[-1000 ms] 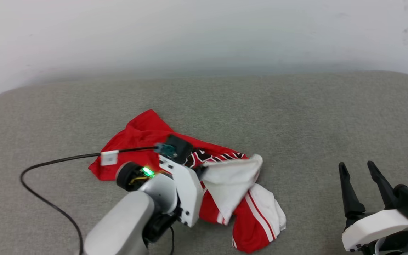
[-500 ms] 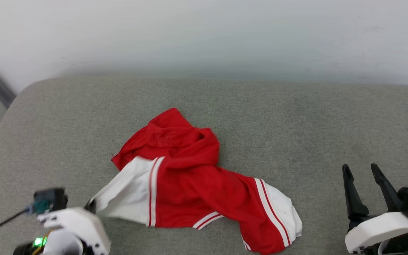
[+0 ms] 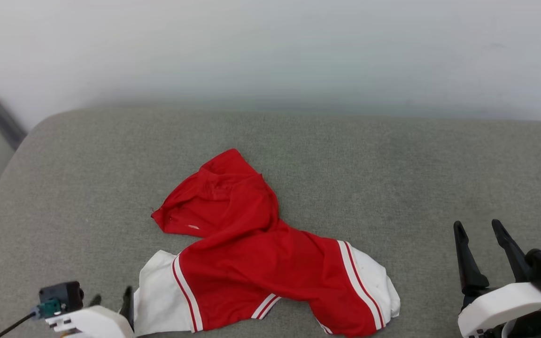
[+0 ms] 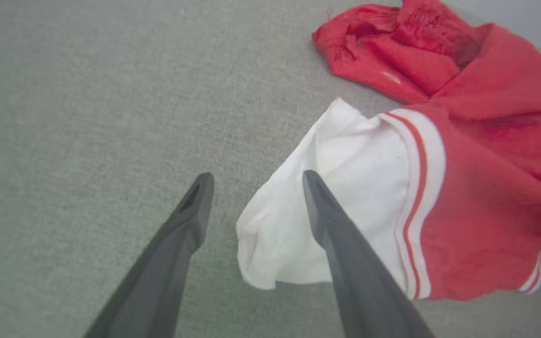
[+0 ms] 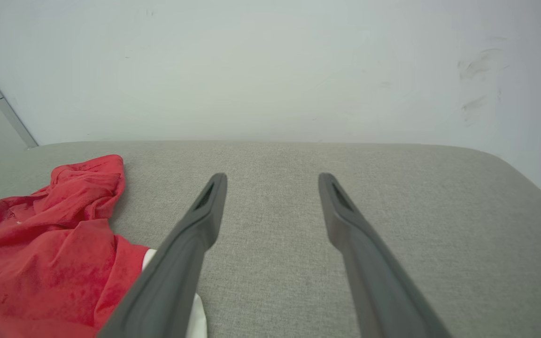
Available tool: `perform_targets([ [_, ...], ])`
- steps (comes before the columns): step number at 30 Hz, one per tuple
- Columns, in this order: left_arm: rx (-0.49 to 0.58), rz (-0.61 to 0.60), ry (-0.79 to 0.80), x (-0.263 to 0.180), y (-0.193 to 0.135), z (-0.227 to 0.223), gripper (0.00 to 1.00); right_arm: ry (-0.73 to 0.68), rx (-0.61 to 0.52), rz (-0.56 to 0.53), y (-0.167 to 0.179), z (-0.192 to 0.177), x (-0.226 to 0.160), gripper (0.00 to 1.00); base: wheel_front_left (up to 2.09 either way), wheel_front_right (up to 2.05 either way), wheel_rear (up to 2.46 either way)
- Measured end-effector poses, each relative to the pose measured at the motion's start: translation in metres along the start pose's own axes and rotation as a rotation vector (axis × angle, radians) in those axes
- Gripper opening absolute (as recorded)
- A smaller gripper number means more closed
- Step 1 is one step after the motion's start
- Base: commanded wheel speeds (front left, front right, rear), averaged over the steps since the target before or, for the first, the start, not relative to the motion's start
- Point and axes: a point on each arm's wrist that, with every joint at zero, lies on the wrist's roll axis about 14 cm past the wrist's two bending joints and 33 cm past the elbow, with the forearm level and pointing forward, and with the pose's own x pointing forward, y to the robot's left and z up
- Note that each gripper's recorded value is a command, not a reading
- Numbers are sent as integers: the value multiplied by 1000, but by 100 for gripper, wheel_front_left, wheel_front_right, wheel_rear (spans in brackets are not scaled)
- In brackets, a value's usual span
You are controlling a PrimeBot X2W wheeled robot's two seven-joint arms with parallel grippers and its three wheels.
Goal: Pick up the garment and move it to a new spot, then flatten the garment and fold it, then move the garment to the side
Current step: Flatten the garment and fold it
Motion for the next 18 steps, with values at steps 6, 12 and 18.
perform_targets([
  [6, 151, -94, -301, -9, -33, 67, 100, -17, -14, -13, -3, 9, -10, 100, 0, 0, 0],
  [12, 207, -206, -501, -29, -79, 102, 100, -25, -19, -41, -12, 13, -18, 100, 0, 0, 0],
  [18, 201, -246, -551, -41, -96, 108, 100, 37, -25, -68, -21, 1, -22, 100, 0, 0, 0],
])
